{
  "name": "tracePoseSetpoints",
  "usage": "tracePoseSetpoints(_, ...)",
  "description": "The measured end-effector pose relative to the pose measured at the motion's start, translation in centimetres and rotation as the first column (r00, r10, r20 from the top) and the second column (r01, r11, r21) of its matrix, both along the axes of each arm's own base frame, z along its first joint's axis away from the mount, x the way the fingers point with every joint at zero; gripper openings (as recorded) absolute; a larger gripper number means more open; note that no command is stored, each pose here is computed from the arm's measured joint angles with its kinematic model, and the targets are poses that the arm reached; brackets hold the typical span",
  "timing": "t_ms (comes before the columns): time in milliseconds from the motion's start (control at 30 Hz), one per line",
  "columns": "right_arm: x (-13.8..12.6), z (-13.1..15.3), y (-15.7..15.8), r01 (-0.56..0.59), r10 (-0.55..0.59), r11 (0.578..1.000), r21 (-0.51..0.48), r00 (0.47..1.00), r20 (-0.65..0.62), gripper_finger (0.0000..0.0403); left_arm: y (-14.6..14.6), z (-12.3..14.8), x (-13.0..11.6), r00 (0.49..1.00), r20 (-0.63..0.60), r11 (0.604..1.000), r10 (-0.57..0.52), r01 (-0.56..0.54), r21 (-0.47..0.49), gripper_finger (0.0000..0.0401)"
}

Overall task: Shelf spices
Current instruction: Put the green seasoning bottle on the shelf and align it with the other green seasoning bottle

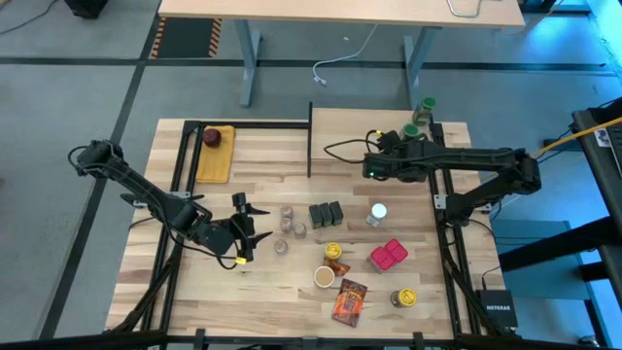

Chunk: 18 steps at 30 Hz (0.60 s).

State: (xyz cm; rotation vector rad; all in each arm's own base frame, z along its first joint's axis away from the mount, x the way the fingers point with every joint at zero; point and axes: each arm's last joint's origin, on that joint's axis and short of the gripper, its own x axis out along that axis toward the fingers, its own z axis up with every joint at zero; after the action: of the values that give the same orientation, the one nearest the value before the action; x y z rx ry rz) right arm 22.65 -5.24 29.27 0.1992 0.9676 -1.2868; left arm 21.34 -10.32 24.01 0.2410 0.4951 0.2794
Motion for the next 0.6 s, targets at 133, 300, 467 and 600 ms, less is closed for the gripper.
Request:
tracePoseSetpoints(133,0.8,0.1,-0.1,-0.026,0.026,1.000,-0.004,0.997,0.068,0.0264,0.0,0.0,0.0,1.000,0.000,1.000,0.000,0.000,0.000,0.0249)
tracePoseSetpoints(300,0.9,0.2,-0.7,-0.016,0.019,0.999,-0.036,0.997,0.074,0.0264,0.0,0.0,0.0,1.000,0.000,1.000,0.001,-0.001,-0.001,0.0249)
tracePoseSetpoints(467,0.3,-0.4,-1.5,0.015,-0.014,1.000,-0.015,1.000,0.024,0.0264,0.0,0.0,0.0,1.000,-0.001,1.000,0.001,-0.001,0.000,0.0249)
tracePoseSetpoints(600,-0.1,-1.3,-1.3,0.012,-0.012,1.000,0.010,1.000,-0.026,0.0264,0.0,0.0,0.0,1.000,-0.002,1.000,0.001,-0.001,0.001,0.0249)
